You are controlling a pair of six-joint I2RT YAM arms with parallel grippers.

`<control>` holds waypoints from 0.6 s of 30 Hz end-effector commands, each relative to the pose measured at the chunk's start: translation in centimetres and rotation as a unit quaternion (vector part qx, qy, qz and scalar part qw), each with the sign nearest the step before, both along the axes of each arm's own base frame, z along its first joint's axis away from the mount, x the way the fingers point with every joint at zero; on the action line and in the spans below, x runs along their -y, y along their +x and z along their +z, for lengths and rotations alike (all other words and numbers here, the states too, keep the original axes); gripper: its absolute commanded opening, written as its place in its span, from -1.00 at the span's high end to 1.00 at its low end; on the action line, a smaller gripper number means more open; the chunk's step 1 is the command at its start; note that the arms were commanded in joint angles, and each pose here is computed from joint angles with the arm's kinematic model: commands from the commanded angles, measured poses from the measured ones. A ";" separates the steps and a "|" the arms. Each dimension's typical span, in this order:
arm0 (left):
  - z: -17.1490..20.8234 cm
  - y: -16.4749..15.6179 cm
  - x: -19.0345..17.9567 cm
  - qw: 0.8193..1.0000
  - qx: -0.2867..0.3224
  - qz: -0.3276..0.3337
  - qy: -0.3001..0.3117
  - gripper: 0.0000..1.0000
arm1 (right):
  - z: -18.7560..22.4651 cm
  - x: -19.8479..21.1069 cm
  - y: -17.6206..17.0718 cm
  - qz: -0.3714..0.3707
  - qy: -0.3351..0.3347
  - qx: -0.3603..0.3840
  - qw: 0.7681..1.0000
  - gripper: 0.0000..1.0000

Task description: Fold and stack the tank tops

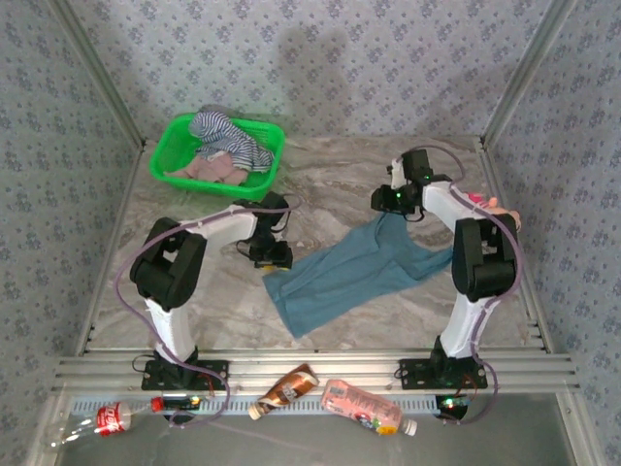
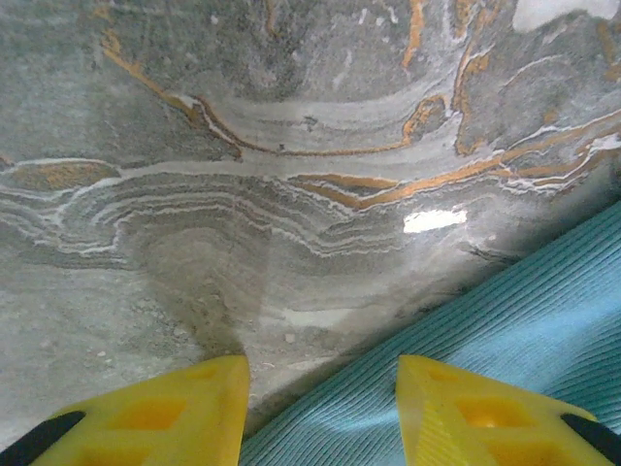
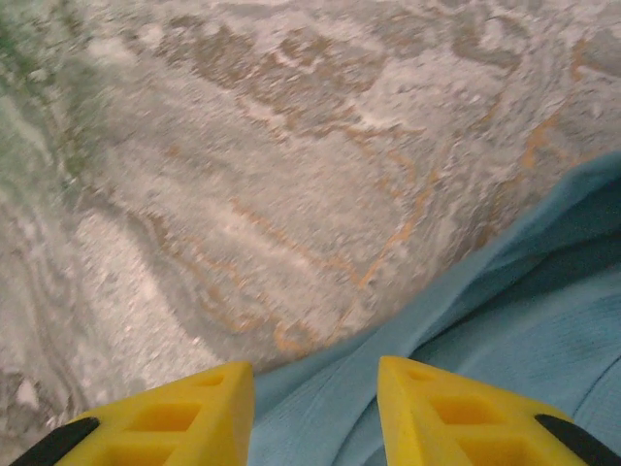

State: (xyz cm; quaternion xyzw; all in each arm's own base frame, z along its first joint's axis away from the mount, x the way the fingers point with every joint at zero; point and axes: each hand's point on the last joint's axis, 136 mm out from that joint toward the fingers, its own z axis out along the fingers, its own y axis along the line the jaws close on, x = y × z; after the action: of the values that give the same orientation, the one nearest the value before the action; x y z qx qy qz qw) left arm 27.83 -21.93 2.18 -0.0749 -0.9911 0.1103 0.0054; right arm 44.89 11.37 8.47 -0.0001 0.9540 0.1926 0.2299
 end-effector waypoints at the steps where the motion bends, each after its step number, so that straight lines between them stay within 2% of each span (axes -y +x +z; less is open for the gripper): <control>1: -0.5 -2.4 -2.1 0.998 -0.029 -0.016 0.045 0.10 | -1.0 2.0 1.8 -0.039 -0.003 -0.003 0.999 0.19; 8: -0.5 -3.4 -2.4 0.998 -0.033 -0.017 0.048 0.10 | -0.8 1.4 4.7 -0.031 0.036 0.021 0.999 0.23; 13: -0.1 -3.7 -2.6 0.998 -0.032 -0.013 0.052 0.10 | -2.0 4.2 3.2 -0.080 -0.040 -0.026 0.996 0.20; 15: 0.1 -3.9 -2.6 0.998 -0.032 -0.012 0.052 0.10 | -1.8 5.3 3.1 -0.092 -0.077 -0.025 0.992 0.20; 18: 0.3 -4.1 -2.6 0.998 -0.033 -0.013 0.052 0.10 | -1.3 5.5 2.8 -0.093 -0.096 -0.018 0.991 0.21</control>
State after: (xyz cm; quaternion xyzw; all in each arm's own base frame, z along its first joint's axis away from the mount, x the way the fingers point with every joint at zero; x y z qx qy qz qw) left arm 25.85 -20.74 2.09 -0.0877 -0.9923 0.0862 0.0131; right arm 48.41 7.36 6.15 0.0591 0.9631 0.1270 0.2300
